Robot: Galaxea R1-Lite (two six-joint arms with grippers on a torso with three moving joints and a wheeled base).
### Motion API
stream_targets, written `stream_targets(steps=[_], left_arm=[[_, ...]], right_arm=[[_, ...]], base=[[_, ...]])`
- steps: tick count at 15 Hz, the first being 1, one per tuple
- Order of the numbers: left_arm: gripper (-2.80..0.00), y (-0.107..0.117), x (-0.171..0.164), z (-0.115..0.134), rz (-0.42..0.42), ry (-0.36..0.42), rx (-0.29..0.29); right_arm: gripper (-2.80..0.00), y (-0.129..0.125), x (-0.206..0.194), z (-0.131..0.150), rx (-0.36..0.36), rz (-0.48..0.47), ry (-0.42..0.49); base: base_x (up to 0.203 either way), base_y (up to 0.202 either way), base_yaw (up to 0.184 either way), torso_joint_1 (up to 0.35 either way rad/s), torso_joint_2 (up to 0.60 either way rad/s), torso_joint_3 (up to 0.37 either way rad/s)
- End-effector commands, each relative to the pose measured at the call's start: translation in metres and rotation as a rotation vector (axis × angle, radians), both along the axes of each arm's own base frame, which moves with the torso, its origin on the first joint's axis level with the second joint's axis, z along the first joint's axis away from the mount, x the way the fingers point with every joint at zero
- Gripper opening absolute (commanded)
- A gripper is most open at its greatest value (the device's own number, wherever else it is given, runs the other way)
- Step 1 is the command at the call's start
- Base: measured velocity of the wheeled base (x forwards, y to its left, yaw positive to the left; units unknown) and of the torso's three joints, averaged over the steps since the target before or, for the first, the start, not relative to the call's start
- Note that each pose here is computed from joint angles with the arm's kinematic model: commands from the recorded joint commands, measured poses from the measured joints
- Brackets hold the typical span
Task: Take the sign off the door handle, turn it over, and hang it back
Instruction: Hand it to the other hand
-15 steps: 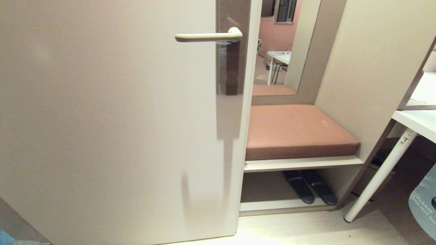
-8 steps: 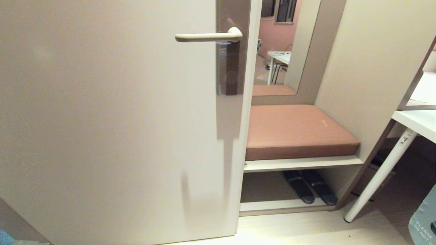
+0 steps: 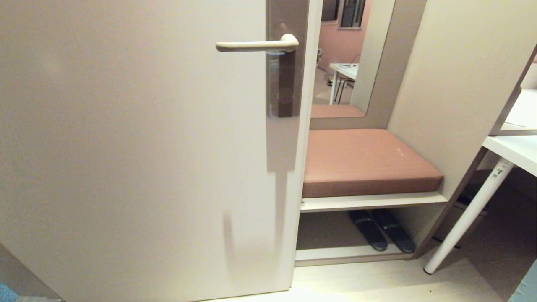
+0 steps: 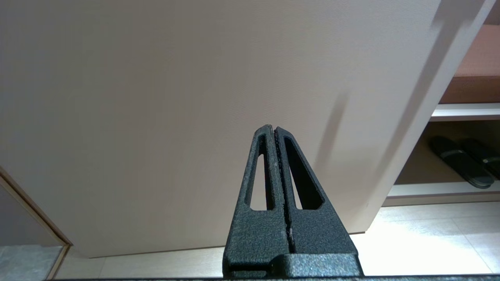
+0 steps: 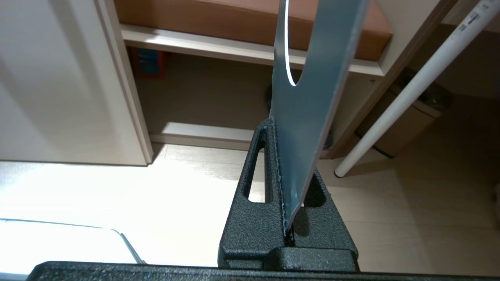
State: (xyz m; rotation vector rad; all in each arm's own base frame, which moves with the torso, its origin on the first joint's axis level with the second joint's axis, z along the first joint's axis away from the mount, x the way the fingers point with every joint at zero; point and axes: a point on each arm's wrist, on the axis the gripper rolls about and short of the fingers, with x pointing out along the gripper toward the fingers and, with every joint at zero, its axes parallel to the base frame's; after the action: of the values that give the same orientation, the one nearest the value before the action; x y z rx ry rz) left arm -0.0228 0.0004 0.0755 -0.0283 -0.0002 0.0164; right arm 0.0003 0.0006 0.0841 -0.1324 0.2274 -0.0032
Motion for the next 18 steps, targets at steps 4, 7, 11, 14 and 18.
stream_targets(steps=[4, 7, 11, 14, 18], left_arm=[[-2.8, 0.0, 0.0, 0.0, 0.0, 0.0, -0.001], [-2.8, 0.0, 0.0, 0.0, 0.0, 0.0, -0.001], [-2.8, 0.0, 0.0, 0.0, 0.0, 0.0, -0.001], [-2.8, 0.0, 0.0, 0.0, 0.0, 0.0, 0.001], [-2.8, 0.0, 0.0, 0.0, 0.0, 0.0, -0.001]], right_arm=[[-2.8, 0.0, -0.01, -0.001, -0.003, 0.033, -0.113], [-2.8, 0.0, -0.018, -0.002, -0.007, 0.038, -0.205], [-2.8, 0.0, -0.023, -0.004, -0.005, 0.037, -0.272], [-2.8, 0.0, -0.023, -0.004, -0.001, 0.037, -0.272], [-2.8, 0.0, -0.023, -0.009, 0.042, 0.03, -0.224]], base=[[0.0, 0.0, 0.0, 0.0, 0.0, 0.0], [0.0, 0.0, 0.0, 0.0, 0.0, 0.0], [0.0, 0.0, 0.0, 0.0, 0.0, 0.0], [0.0, 0.0, 0.0, 0.0, 0.0, 0.0], [0.0, 0.0, 0.0, 0.0, 0.0, 0.0]])
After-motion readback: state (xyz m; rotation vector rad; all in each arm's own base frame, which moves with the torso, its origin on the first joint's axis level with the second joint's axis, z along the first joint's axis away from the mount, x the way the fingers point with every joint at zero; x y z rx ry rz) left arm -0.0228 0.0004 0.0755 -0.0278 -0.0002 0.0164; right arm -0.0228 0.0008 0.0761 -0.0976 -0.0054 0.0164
